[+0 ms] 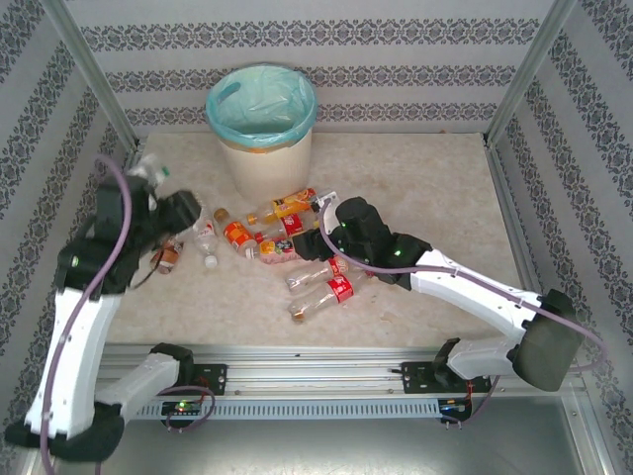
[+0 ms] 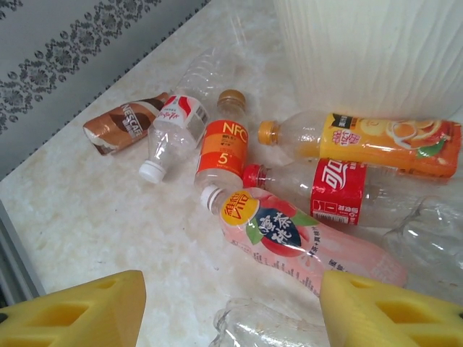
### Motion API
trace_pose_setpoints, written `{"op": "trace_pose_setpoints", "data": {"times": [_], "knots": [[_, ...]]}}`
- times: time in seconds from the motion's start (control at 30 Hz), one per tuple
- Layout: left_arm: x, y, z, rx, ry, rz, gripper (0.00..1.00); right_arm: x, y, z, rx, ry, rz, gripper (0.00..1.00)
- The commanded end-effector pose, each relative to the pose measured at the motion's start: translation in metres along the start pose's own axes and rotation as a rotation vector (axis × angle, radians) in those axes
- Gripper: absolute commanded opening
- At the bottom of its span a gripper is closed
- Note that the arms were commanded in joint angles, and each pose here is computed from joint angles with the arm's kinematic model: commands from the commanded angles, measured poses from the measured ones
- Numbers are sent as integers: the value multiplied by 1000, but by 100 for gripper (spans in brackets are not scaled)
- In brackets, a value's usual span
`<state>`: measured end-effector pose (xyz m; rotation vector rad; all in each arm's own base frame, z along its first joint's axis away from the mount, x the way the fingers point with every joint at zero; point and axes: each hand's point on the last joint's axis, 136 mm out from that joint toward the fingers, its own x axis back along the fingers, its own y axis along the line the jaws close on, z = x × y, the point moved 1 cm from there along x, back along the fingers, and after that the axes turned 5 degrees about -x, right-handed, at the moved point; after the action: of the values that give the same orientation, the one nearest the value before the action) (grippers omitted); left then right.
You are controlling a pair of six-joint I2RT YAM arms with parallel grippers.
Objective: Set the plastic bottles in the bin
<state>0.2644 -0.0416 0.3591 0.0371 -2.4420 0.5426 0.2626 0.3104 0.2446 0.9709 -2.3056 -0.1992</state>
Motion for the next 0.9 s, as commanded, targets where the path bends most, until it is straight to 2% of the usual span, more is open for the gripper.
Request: {"op": "trace_pose_setpoints", "data": {"times": [0.0,0.13,0.23,0.3,0.4,0.53,0.67,0.87], "knots": [[-23,-56,-68,-208,-127,140,40,16,6,-24,27,-56,9,65],[-47,-120,-134,-369,-266,295,38,25,12,-33,16,-82,-13,65],[-74,-152,-165,-445,-318,362,38,30,14,-33,-6,-97,-23,65],[-98,-164,-177,-477,-313,371,38,32,13,-31,-22,-99,-25,65],[-138,-177,-178,-510,-251,398,38,34,12,-24,-40,-86,-22,64],[-179,-171,-170,-516,-218,364,38,37,7,-12,-63,-69,-2,64],[-206,-165,-155,-532,-156,338,38,29,1,-9,-105,-79,18,64],[-236,-158,-134,-563,-86,292,38,2,1,-25,-152,-64,57,65]]}}
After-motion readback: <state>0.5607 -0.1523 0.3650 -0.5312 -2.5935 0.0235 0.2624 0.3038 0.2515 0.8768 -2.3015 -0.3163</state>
